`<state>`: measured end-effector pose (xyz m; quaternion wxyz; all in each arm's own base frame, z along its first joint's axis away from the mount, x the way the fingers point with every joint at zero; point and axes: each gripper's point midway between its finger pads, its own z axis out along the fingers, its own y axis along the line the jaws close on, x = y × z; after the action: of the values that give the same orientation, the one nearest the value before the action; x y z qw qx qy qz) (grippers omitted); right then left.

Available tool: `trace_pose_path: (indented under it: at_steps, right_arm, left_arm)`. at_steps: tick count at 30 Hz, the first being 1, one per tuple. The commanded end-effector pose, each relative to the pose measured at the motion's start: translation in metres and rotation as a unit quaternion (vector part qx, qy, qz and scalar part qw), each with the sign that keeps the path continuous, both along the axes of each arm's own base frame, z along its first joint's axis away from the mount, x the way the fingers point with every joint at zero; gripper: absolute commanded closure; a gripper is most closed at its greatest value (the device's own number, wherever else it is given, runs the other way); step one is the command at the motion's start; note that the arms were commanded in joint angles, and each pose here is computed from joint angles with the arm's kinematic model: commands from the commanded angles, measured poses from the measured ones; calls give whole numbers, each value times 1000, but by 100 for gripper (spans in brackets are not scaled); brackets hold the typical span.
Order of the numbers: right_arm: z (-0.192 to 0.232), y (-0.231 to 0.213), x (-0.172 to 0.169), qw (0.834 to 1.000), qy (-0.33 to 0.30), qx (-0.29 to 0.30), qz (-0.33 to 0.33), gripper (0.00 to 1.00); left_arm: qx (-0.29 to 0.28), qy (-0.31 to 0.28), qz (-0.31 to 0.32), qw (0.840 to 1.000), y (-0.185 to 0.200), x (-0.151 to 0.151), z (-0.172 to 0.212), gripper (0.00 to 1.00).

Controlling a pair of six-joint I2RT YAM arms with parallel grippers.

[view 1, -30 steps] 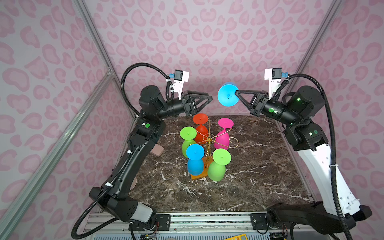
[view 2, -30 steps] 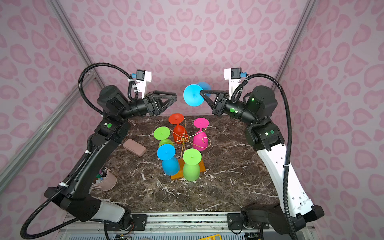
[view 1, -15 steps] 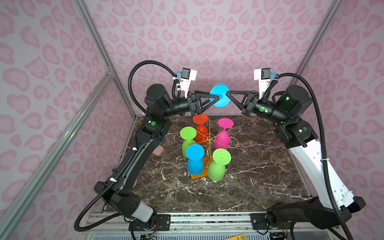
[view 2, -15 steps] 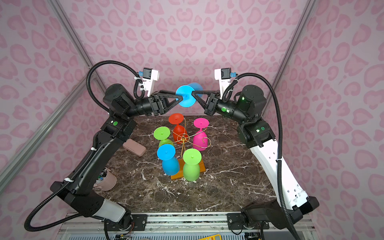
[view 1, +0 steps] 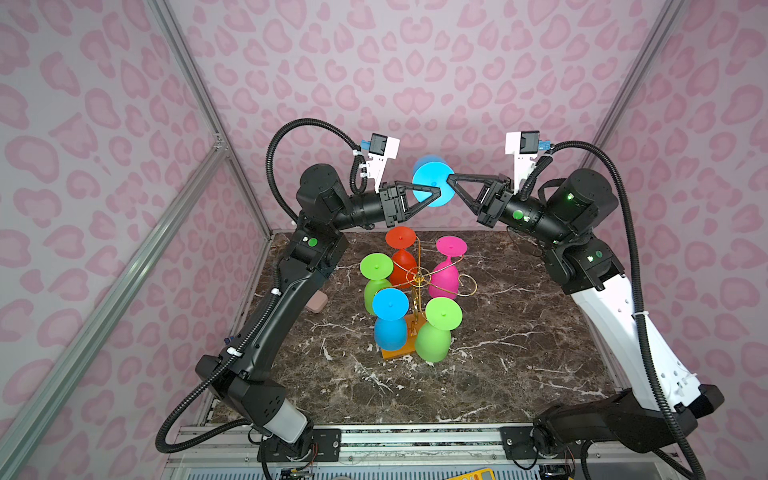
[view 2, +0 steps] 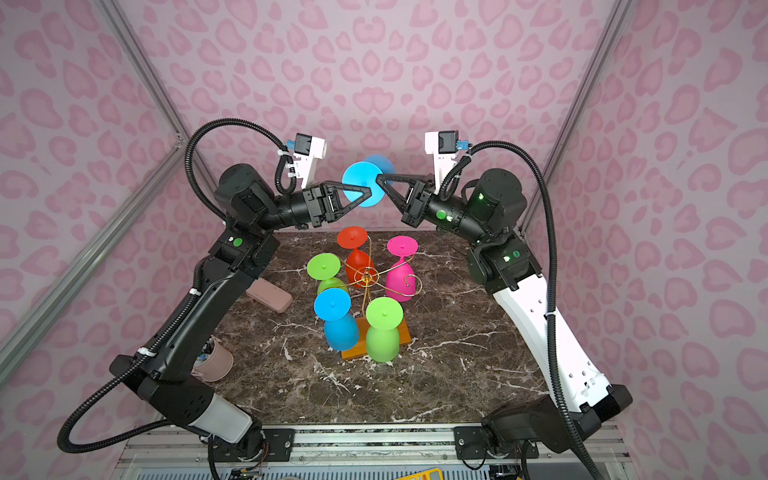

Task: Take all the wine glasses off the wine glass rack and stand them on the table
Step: 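Bring the cyan glass up to the left gripper and grasp its stem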

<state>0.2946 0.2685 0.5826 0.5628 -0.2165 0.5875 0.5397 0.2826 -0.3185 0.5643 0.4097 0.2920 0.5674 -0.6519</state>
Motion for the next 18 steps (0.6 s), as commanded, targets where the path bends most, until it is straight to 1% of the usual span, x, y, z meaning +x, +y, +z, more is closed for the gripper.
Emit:
trace_pose_path:
  at_steps: [1, 2, 3, 5, 7, 9, 10, 12, 14, 15, 17, 18]
  right_arm:
    - [-8, 1, 3, 1000, 13, -7, -1, 100]
    - [-9, 1, 2, 1000, 12, -11, -2, 100]
    - [-11, -1, 1, 1000, 10, -15, -8, 94]
    - [-14, -11, -2, 999, 3, -30, -31, 71]
    - [-17, -29, -2, 997, -7, -40, -73, 54]
    - [-22, -50, -5, 991, -30, -54, -118, 41]
    - [-25, -57, -7, 988, -44, -63, -136, 35]
    - [-36, -70, -11, 975, -86, -100, -177, 25]
    - [-46, -80, -7, 962, -114, -126, -215, 20]
    - [-58, -82, -3, 955, -125, -142, -228, 16]
    - [-65, -85, 4, 942, -156, -155, -253, 6]
    - [-67, -85, 6, 937, -170, -155, -261, 4]
  left_arm:
    - [-22, -38, -12, 999, 3, -12, 20, 97]
    - [-25, -35, -10, 999, 4, -12, 23, 97]
    - [-27, -30, -6, 999, 5, -11, 24, 97]
    - [-35, -13, 5, 999, 8, -5, 28, 97]
    - [-42, 7, 17, 999, 12, 2, 30, 97]
    - [-50, 41, 26, 998, 16, 10, 31, 97]
    - [-54, 53, 27, 997, 17, 12, 33, 97]
    - [-60, 77, 22, 995, 18, 15, 37, 97]
    - [-63, 100, 10, 993, 16, 16, 39, 97]
    - [-63, 115, 2, 991, 14, 17, 39, 97]
    - [-61, 143, -9, 988, 11, 20, 37, 97]
    - [-61, 153, -11, 986, 10, 23, 36, 97]
